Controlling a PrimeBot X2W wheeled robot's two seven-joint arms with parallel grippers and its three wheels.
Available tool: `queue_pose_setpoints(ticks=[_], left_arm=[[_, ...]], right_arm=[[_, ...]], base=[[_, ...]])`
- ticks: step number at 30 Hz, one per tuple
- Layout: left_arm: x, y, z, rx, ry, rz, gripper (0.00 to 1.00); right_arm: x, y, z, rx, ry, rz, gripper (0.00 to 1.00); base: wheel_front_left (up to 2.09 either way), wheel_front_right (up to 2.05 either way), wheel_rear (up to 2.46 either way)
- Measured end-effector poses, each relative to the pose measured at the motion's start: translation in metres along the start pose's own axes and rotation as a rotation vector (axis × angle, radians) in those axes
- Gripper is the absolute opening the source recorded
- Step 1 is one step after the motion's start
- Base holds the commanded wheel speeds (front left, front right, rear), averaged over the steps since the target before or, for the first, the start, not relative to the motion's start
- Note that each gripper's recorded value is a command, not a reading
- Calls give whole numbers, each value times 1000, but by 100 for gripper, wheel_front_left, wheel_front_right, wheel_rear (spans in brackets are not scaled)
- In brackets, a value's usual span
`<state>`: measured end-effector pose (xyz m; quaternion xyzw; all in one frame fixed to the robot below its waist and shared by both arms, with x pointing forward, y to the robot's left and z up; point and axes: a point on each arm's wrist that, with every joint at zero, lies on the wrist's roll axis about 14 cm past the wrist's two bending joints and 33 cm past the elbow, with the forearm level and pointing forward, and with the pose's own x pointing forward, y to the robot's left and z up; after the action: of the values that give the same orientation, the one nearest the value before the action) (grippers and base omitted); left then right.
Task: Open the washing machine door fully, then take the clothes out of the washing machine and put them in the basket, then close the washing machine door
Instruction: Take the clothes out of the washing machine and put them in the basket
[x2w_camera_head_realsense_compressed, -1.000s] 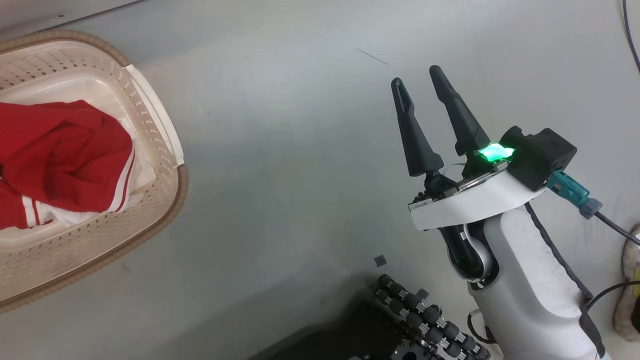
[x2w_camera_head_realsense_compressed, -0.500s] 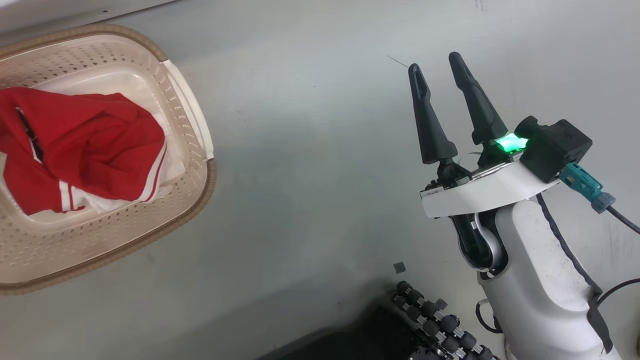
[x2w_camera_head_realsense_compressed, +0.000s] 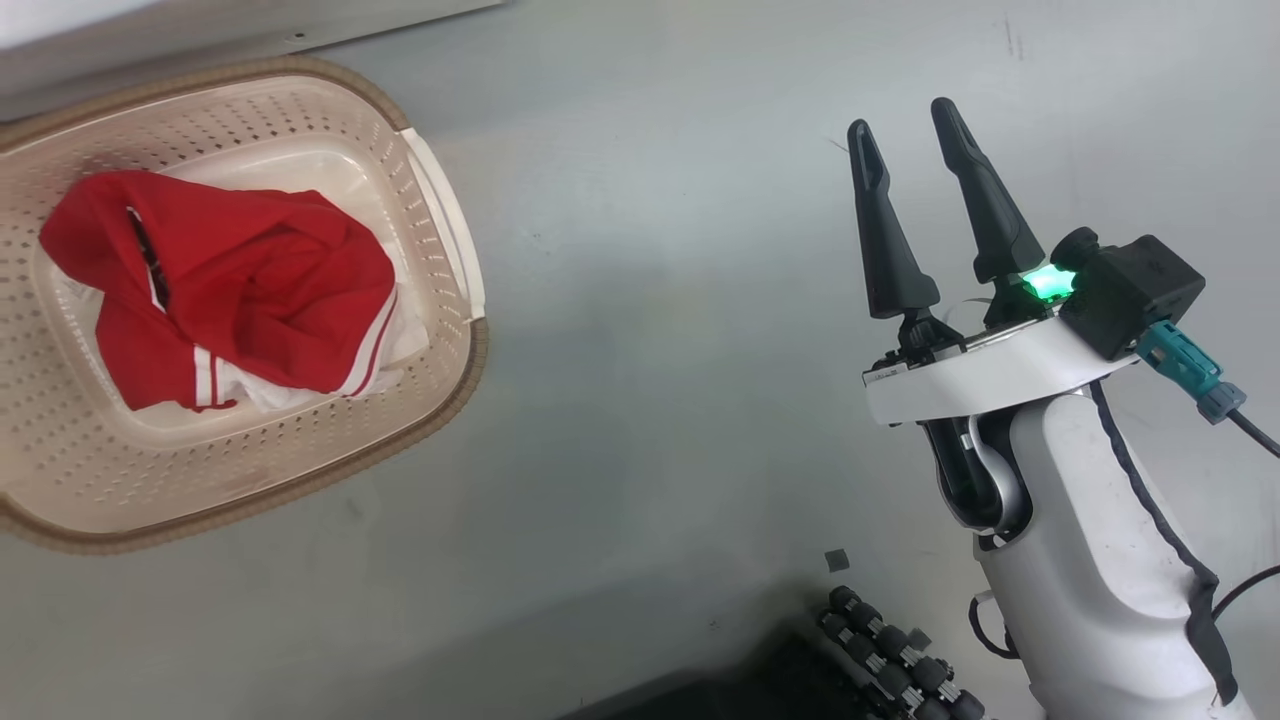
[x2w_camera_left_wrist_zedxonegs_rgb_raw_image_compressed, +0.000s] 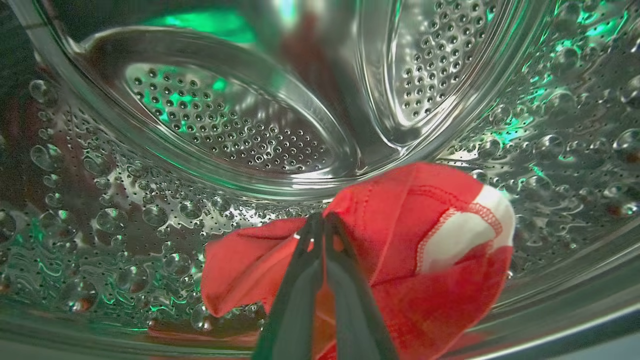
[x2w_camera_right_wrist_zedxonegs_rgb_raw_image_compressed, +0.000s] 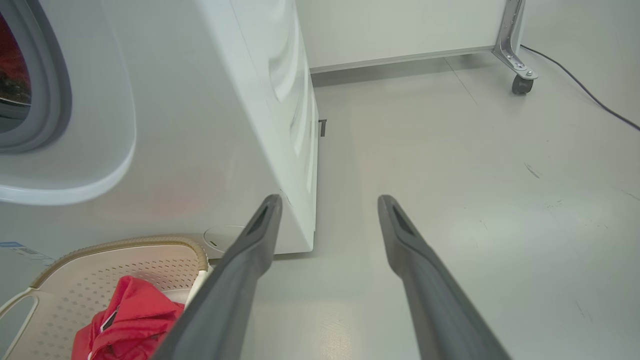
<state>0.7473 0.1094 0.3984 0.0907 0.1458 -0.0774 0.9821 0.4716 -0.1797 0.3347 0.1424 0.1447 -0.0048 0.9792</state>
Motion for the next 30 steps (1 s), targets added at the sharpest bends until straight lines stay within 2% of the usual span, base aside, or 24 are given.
queue_pose_setpoints(ticks=[19,30], left_arm=[[-79,-9,25,-168,-289,6,0],[-141,-10,21,-217,-363,33,0]], right_arm=[[-4,17,23,-37,-59,40,100],[-21,27,34,-49,-77,58,100]], base=[[0,0,0],[0,0,0]])
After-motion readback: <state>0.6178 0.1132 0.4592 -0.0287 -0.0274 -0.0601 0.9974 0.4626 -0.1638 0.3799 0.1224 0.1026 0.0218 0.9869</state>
